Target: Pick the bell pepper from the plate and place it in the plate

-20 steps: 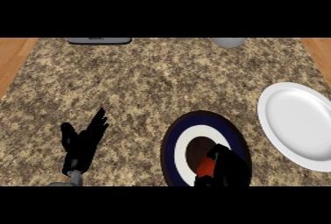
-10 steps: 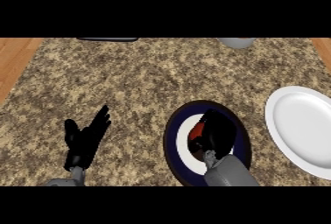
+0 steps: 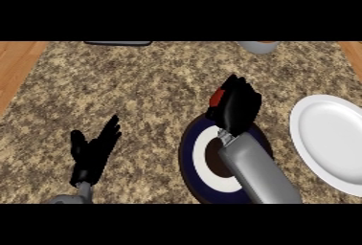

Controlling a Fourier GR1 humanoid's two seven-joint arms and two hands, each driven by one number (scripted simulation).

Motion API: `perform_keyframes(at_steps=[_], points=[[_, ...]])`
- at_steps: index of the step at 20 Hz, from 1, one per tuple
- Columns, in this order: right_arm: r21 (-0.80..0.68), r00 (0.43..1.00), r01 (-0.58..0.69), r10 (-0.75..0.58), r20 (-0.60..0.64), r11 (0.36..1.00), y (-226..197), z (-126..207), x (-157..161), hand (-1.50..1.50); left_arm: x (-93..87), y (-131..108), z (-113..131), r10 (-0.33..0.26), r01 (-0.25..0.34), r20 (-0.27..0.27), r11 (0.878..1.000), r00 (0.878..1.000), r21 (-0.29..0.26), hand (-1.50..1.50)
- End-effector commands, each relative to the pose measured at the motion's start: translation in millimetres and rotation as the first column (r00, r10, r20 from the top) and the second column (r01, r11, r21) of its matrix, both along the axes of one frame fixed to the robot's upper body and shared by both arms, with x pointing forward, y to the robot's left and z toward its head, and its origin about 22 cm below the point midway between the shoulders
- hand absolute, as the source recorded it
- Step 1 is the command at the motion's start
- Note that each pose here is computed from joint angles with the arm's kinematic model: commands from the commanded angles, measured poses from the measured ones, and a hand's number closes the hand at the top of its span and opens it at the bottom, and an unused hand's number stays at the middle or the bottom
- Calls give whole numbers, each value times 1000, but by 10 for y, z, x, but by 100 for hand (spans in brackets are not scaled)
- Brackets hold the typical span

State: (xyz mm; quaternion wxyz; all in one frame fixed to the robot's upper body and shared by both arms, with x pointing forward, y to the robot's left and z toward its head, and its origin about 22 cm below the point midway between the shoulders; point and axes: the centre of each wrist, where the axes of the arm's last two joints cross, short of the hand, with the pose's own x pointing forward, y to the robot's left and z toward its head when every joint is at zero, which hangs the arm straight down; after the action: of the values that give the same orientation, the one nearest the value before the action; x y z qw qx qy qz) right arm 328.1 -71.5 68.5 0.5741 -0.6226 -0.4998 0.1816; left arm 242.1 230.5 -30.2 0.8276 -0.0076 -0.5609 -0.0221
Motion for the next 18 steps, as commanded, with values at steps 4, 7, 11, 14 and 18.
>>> perform_keyframes(at_steps=[4,7,11,14,18], points=[[255,920,251,-312,238,934,-189,234,134,150,-42,63,-52,31,-31,-17,1000,999,1,0],[308,883,265,-358,304,914,-341,385,123,150,-99,45,-80,41,-41,-2,999,999,1,0],[350,830,256,-390,397,901,-617,156,50,150,-79,101,-103,52,-52,-11,999,999,-12,0],[310,799,328,-437,412,892,-895,-43,-54,150,-189,133,-105,55,-55,-23,998,998,-10,0],[263,748,411,-487,451,873,-1212,-145,-126,150,-17,239,74,54,-55,10,998,998,16,0]])
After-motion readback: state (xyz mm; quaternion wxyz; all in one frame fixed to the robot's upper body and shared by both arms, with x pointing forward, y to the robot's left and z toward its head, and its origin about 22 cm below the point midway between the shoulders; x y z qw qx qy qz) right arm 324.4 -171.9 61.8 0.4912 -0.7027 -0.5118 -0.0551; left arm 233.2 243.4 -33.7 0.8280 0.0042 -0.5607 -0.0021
